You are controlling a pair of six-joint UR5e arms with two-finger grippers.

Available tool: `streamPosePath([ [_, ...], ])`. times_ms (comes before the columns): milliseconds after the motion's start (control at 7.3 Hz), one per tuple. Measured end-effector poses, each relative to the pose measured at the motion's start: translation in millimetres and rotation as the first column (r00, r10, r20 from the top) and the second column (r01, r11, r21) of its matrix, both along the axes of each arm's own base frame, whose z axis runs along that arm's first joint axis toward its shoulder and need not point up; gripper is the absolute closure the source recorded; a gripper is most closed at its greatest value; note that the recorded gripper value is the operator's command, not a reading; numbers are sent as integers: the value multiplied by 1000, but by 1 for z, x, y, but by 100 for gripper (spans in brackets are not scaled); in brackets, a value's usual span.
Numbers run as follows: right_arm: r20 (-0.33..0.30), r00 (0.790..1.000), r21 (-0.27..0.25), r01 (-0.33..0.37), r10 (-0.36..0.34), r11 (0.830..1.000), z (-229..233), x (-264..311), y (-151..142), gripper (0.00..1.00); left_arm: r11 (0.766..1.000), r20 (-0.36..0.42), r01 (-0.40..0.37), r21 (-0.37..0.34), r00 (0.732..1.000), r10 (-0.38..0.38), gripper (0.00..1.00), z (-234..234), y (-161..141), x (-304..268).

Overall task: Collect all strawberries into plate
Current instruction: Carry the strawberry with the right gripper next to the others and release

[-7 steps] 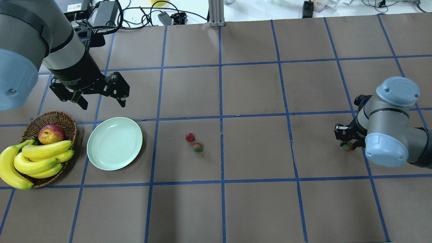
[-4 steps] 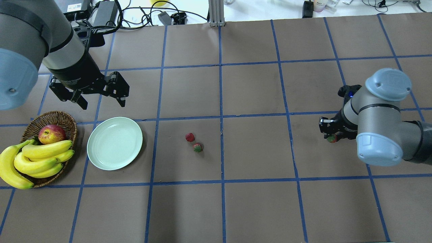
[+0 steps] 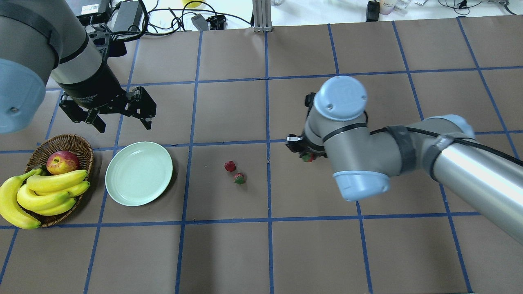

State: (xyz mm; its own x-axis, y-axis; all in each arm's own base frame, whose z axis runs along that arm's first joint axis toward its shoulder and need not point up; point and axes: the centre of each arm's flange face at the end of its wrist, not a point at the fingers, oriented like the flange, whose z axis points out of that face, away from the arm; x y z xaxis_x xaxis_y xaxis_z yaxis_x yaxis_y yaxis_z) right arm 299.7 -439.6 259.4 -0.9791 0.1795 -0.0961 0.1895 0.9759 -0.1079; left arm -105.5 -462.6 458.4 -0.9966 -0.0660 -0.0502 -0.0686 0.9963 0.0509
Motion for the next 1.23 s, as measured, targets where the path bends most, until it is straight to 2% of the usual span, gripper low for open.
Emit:
streamPosePath([
  [274,57,997,-5,-42,42,999,-33,68,1,100,1000,1,1,1,1000,-1,0,0,0,0],
  [548,99,991,-23,-88,90,996,-45,98,-1,100,1000,8,1,1,1000,-1,0,0,0,1],
  [822,99,983,-47,-154,158,987,-54,108,-4,100,1000,21,3,2,1000,-3,0,0,0,2],
  [1096,81,977,-56,-191,195,980,-62,109,-8,100,1000,23,3,2,1000,-3,0,0,0,2],
  [1233,76,977,-56,-195,199,979,-64,109,-8,93,1000,23,3,2,1000,-3,0,0,0,2],
])
